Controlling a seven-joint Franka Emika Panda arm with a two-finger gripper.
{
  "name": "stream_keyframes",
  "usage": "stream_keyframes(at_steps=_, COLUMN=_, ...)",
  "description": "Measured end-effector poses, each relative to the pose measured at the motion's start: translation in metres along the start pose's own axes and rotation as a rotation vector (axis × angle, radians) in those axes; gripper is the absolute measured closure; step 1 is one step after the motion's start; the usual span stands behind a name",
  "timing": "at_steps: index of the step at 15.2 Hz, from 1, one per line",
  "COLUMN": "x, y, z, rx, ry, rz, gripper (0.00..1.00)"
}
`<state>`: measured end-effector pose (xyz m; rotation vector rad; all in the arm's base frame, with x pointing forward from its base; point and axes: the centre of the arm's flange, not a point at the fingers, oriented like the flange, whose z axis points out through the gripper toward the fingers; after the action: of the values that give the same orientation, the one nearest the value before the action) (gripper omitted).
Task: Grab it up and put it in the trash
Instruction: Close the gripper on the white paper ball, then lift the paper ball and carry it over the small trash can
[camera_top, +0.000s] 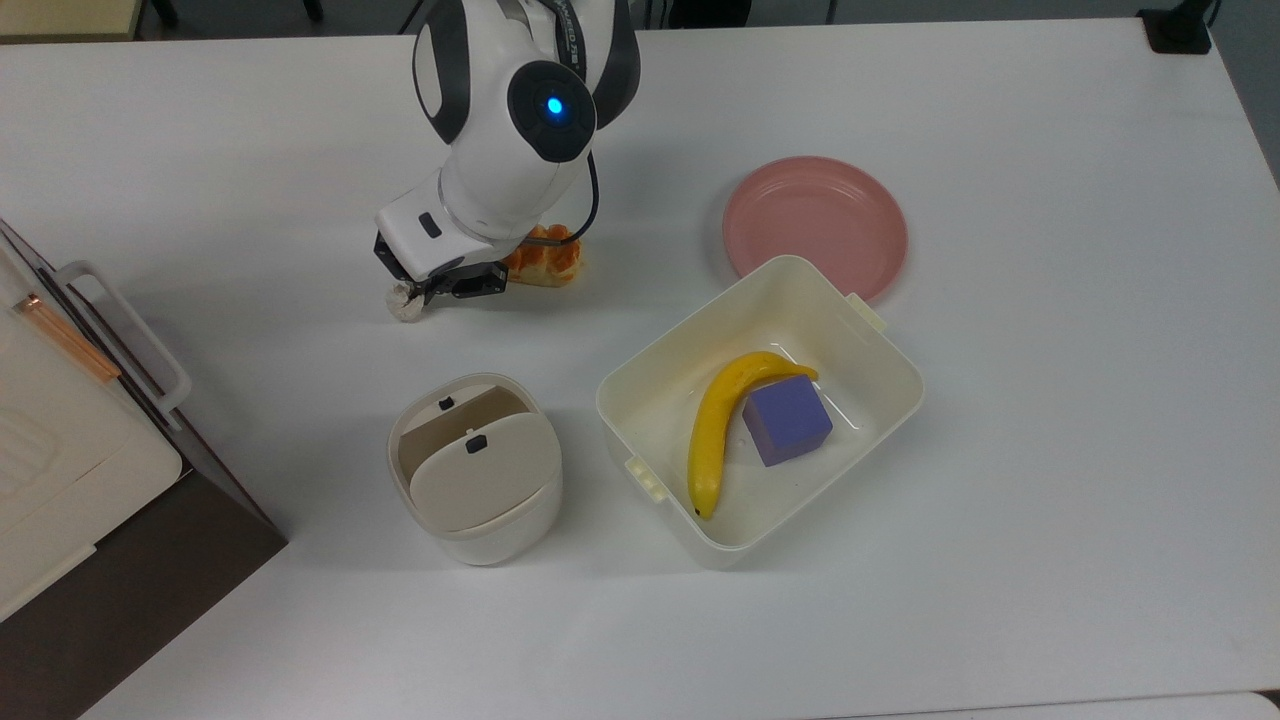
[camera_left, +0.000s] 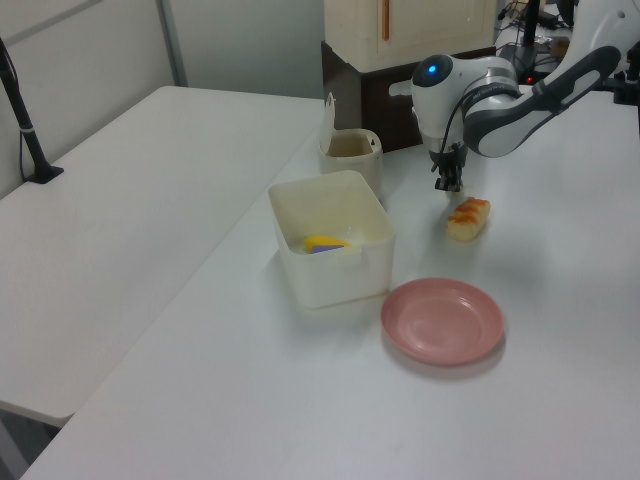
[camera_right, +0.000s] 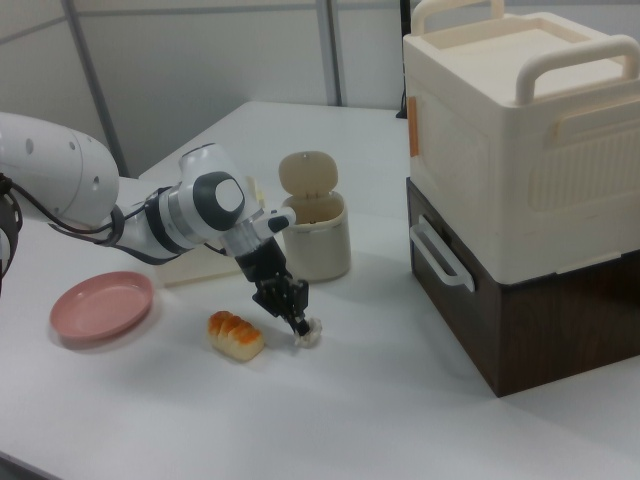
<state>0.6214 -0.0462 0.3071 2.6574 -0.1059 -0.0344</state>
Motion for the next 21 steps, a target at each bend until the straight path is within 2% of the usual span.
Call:
stream_keyframes(at_steps=4, x=0.018, y=0.014, z=-0.033, rx=0.011, ry=0.075, rz=0.015, gripper=0.93)
stream_keyframes(at_steps=5, x=0.024, y=0.019, z=-0.049, rx=0.028, ry=0.100, rz=0.029, gripper=0.93)
stream_keyframes(at_steps=7, x=0.034, y=0.034, z=-0.087, rx=0.115, ry=0.145, rz=0.055, gripper=0.93)
stream_keyframes(at_steps=9, x=0.042, y=0.061, z=-0.140, rx=0.233, ry=0.213, rz=0.113, gripper=0.93)
stream_keyframes(at_steps=13, x=0.050, y=0.094, z=-0.197, rx=0.341, ry=0.300, rz=0.210, gripper=0.93)
stream_keyframes(at_steps=17, x=0.057, y=0.095, z=-0.200, rx=0.374, ry=0.330, rz=0.288, gripper=0.93)
stream_keyframes(at_steps=21, x=0.073, y=0.077, z=-0.173, rx=0.401, ry=0.339, rz=0.358, gripper=0.93)
